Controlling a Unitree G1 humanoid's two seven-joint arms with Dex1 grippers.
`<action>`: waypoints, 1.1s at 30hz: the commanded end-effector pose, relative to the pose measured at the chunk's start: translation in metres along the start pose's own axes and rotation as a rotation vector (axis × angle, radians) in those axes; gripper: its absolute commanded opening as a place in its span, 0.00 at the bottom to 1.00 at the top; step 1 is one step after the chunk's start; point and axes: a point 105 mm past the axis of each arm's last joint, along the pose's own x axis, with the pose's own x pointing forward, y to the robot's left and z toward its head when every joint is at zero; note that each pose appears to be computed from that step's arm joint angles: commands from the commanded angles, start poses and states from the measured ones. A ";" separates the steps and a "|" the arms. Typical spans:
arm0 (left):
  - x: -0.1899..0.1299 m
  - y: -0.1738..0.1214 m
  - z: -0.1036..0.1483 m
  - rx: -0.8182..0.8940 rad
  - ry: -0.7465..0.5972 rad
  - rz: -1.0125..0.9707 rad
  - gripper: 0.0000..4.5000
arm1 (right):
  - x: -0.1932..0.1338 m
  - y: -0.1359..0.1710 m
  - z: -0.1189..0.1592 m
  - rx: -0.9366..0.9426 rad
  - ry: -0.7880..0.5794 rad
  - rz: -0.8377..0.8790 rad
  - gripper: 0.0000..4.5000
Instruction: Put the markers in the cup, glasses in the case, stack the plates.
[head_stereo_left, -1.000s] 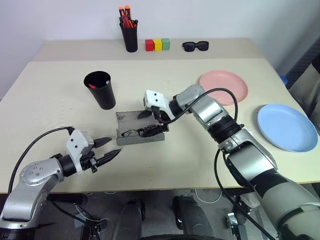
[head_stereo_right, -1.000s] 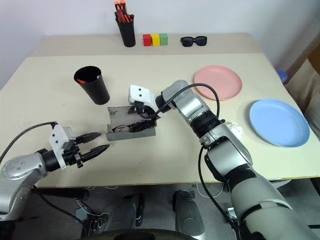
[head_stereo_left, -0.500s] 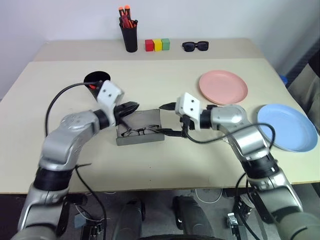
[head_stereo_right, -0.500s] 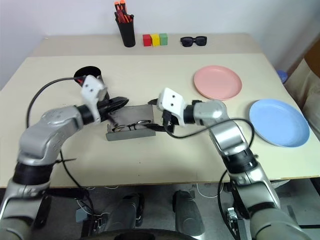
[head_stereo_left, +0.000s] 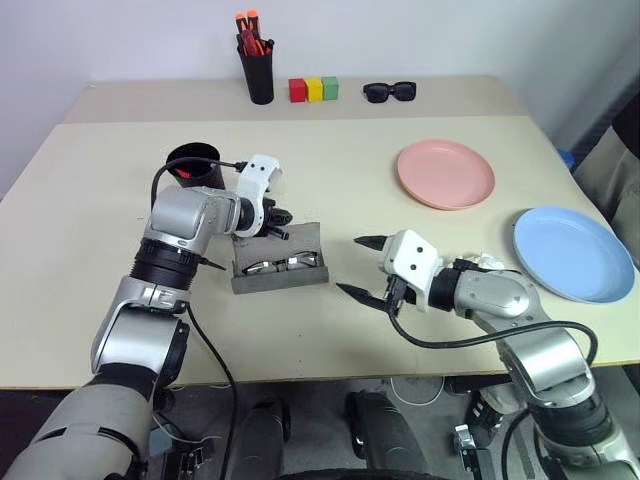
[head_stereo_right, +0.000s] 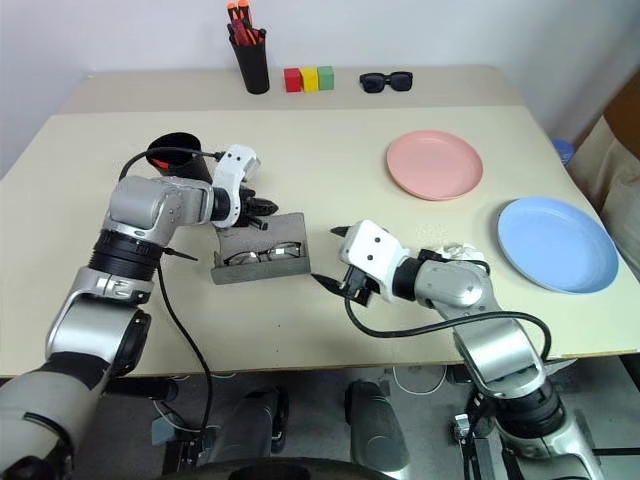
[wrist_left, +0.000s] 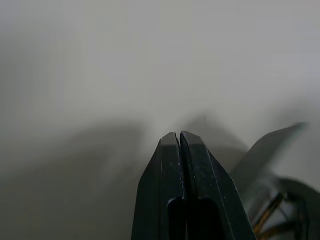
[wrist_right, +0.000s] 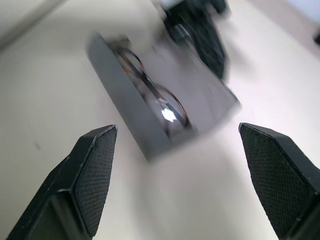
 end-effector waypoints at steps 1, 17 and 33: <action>-0.011 0.000 0.002 0.019 -0.009 -0.026 0.01 | -0.014 -0.013 0.006 -0.041 -0.004 -0.068 0.88; -0.061 -0.037 -0.058 0.304 -0.072 -0.141 0.01 | -0.011 -0.048 -0.015 -0.040 0.052 -0.159 0.88; -0.093 -0.076 -0.052 0.530 -0.488 -0.276 0.01 | -0.001 -0.156 -0.081 -0.176 0.373 -0.542 0.88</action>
